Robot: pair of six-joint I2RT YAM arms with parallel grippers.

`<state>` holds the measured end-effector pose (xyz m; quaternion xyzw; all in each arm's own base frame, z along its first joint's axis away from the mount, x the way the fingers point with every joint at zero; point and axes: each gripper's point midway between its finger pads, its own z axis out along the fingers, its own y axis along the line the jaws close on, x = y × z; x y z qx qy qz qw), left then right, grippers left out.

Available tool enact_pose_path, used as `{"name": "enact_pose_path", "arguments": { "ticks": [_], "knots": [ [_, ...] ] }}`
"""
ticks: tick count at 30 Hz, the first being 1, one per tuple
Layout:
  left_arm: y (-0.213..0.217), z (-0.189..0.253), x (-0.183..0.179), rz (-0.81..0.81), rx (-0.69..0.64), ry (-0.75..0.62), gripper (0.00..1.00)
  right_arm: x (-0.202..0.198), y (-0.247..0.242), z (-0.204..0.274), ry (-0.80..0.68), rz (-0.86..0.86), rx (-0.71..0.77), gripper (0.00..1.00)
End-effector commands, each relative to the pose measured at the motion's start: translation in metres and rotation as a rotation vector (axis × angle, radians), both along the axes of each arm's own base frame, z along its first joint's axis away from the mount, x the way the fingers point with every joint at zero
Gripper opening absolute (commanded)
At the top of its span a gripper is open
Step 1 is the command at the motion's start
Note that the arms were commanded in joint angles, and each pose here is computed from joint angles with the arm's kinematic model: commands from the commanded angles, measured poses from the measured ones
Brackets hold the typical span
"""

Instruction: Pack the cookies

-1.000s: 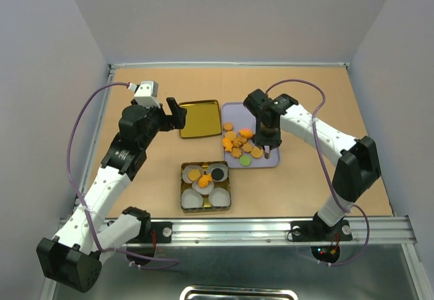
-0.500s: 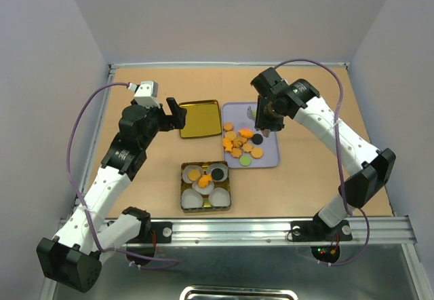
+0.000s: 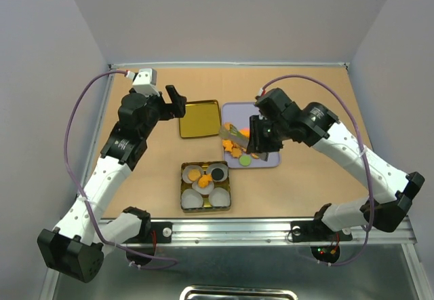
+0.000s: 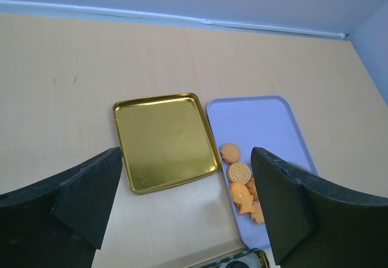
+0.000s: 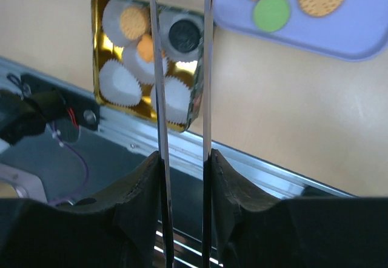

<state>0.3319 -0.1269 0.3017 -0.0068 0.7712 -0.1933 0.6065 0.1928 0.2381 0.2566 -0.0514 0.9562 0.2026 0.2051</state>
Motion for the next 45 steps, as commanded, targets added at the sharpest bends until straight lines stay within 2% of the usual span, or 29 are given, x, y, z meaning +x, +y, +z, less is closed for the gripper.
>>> {"name": "enact_pose_path", "arguments": {
  "ticks": [1, 15, 20, 35, 45],
  "knots": [
    [-0.002, 0.04, 0.007, 0.004, -0.025, -0.084, 0.99, -0.028, 0.035, 0.003, -0.043, 0.123, 0.044, 0.34],
    [0.015, 0.069, 0.024, 0.098, 0.048, -0.103, 0.99, -0.131, 0.103, -0.038, -0.024, 0.34, -0.021, 0.34],
    [0.015, 0.06, 0.02, 0.091, 0.04, -0.089, 0.99, -0.134, 0.102, -0.04, -0.012, 0.288, -0.022, 0.34],
    [0.014, 0.038, 0.01, 0.074, 0.032, -0.065, 0.99, -0.151, 0.108, -0.045, 0.02, 0.306, -0.001, 0.36],
    [0.016, 0.03, 0.006, 0.072, 0.038, -0.055, 0.99, -0.162, 0.114, -0.049, 0.048, 0.317, 0.021, 0.44]
  ]
}}
